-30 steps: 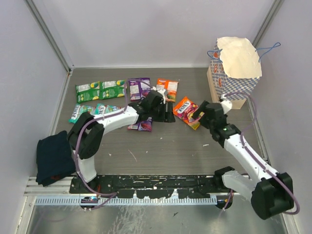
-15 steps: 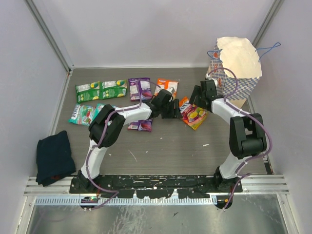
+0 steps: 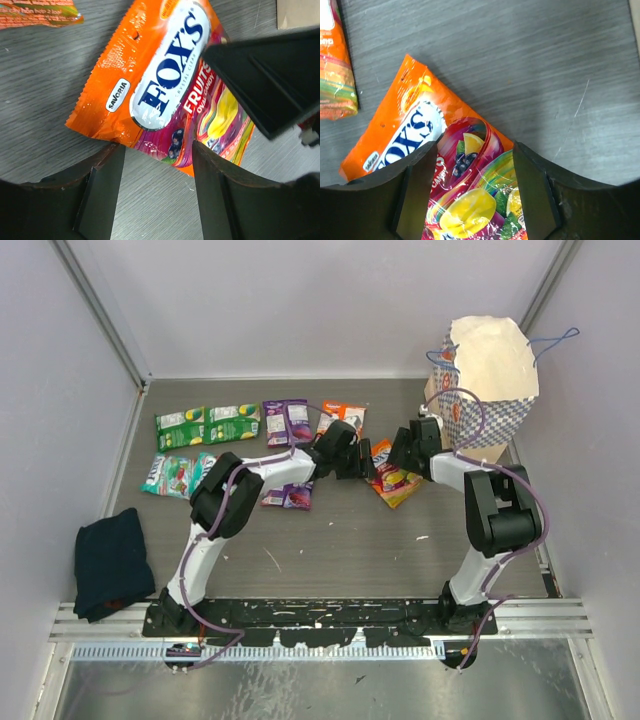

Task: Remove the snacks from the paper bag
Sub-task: Adjust the snack at the center of the board.

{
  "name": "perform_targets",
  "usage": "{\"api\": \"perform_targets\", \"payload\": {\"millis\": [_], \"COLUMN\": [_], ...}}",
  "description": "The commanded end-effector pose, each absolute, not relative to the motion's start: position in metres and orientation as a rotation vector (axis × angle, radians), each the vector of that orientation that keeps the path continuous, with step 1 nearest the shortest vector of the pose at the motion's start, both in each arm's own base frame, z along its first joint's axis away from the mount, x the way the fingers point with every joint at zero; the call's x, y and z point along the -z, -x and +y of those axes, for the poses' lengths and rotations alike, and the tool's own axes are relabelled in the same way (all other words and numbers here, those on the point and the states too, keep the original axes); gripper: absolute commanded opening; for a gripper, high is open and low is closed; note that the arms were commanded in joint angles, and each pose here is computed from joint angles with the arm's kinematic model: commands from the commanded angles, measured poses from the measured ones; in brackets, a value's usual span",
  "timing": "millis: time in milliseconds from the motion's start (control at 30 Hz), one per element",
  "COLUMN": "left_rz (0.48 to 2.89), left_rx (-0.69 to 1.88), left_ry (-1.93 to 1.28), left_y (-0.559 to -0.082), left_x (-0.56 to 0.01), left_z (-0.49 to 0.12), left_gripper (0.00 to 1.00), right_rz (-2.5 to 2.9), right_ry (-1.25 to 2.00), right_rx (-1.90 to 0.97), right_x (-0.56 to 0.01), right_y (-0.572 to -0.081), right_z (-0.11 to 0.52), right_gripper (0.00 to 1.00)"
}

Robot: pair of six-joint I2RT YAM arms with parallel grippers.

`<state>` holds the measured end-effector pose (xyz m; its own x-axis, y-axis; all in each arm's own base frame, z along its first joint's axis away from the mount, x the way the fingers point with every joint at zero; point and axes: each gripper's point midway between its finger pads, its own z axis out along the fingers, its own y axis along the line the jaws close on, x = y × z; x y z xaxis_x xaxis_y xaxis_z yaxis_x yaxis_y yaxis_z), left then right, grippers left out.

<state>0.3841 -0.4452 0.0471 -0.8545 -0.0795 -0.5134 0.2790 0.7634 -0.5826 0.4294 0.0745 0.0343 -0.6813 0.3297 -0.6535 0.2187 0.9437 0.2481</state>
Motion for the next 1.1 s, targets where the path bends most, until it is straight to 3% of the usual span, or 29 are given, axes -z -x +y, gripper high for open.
{"api": "perform_targets", "payload": {"millis": [0, 267, 467, 633, 733, 867, 1067], "left_rz": [2.370, 2.367, 2.345, 2.264, 2.257, 2.265, 2.287], "left_rx": [0.964, 0.965, 0.985, 0.810, 0.781, 0.715, 0.581], "left_ry": [-0.125, -0.108, -0.120, -0.166, -0.140, -0.085, -0.037], "left_y": [-0.405, -0.410, -0.403, -0.420, -0.437, -0.464, -0.504], "left_x": [-0.065, -0.068, -0.087, -0.136, -0.154, -0.160, -0.148], "left_z": [-0.446, -0.440, -0.436, -0.397, -0.367, -0.323, -0.285], "left_gripper": [0.58, 0.58, 0.57, 0.65, 0.67, 0.67, 0.59], "right_rz": [2.335, 2.339, 2.281, 2.131, 2.105, 2.123, 2.209], "right_ry": [-0.371, -0.338, -0.314, -0.253, -0.225, -0.171, -0.120], "right_rx": [-0.312, -0.314, -0.259, -0.197, -0.262, -0.363, -0.385], "right_x": [-0.048, -0.057, -0.086, -0.155, -0.175, -0.174, -0.137], "right_y": [-0.404, -0.356, -0.360, -0.392, -0.420, -0.463, -0.519], "right_z": [0.096, 0.107, 0.103, 0.116, 0.135, 0.170, 0.199], "right_gripper": [0.67, 0.67, 0.70, 0.81, 0.82, 0.78, 0.72]}}
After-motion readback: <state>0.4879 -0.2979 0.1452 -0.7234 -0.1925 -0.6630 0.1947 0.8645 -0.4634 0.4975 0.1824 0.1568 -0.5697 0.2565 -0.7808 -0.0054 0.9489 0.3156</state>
